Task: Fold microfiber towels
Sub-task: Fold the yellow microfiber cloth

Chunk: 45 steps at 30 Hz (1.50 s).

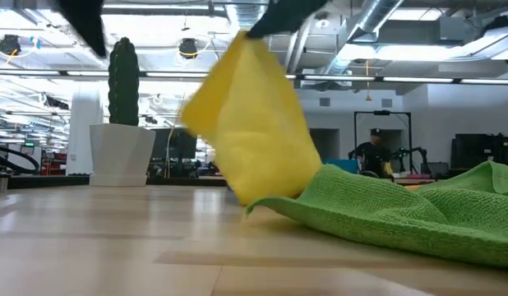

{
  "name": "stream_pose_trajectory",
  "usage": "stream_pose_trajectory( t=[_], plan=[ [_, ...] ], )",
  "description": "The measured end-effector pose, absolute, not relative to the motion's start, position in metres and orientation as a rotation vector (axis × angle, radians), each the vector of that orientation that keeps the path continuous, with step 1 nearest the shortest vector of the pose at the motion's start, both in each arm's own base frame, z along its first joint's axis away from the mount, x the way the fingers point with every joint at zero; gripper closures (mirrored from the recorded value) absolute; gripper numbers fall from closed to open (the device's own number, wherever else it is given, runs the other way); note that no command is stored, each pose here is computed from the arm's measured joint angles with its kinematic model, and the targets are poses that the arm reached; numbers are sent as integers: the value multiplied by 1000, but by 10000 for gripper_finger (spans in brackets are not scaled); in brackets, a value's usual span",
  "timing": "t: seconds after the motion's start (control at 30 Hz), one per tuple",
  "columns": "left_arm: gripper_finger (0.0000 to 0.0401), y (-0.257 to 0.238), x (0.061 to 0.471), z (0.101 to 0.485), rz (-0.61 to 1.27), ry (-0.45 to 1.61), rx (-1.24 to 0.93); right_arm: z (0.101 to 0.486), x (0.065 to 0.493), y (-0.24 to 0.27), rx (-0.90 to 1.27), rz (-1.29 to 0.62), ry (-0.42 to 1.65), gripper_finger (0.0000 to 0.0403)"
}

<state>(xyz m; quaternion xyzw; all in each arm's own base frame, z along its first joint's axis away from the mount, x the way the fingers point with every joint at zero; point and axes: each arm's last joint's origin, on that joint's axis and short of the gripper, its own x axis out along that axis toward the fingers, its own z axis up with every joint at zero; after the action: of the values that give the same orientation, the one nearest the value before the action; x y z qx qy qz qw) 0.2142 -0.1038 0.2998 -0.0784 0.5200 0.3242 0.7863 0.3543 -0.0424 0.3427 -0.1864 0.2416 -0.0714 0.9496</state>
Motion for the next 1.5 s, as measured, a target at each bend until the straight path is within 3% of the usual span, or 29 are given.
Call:
stream_pose_trajectory(
  t=[0.17, 0.37, 0.5, 0.77, 0.87, 1.1, 1.3, 1.5],
  plan=[
    [401, -82, 175, 349, 722, 975, -235, 380, 326, -23, -351, -262, 387, 394],
    [401, -90, 173, 362, 618, 681, -261, 378, 312, 26, -263, -148, 435, 394],
    [400, -101, 190, 339, 648, 528, -156, 343, 311, 68, -229, -35, 572, 394],
    [324, -111, 237, 250, 513, 687, -59, 259, 307, 138, -155, 69, 774, 391],
    [287, -110, 257, 229, 450, 665, -28, 256, 308, 142, -109, 78, 718, 387],
    [231, -87, 312, 203, 134, 627, -5, 228, 293, 150, -43, 187, 837, 388],
    [218, -78, 333, 188, -1, 580, 57, 201, 273, 164, -19, 147, 903, 382],
    [217, -82, 343, 166, -38, 583, 287, 198, 272, 164, 0, 119, 888, 386]
  ],
)
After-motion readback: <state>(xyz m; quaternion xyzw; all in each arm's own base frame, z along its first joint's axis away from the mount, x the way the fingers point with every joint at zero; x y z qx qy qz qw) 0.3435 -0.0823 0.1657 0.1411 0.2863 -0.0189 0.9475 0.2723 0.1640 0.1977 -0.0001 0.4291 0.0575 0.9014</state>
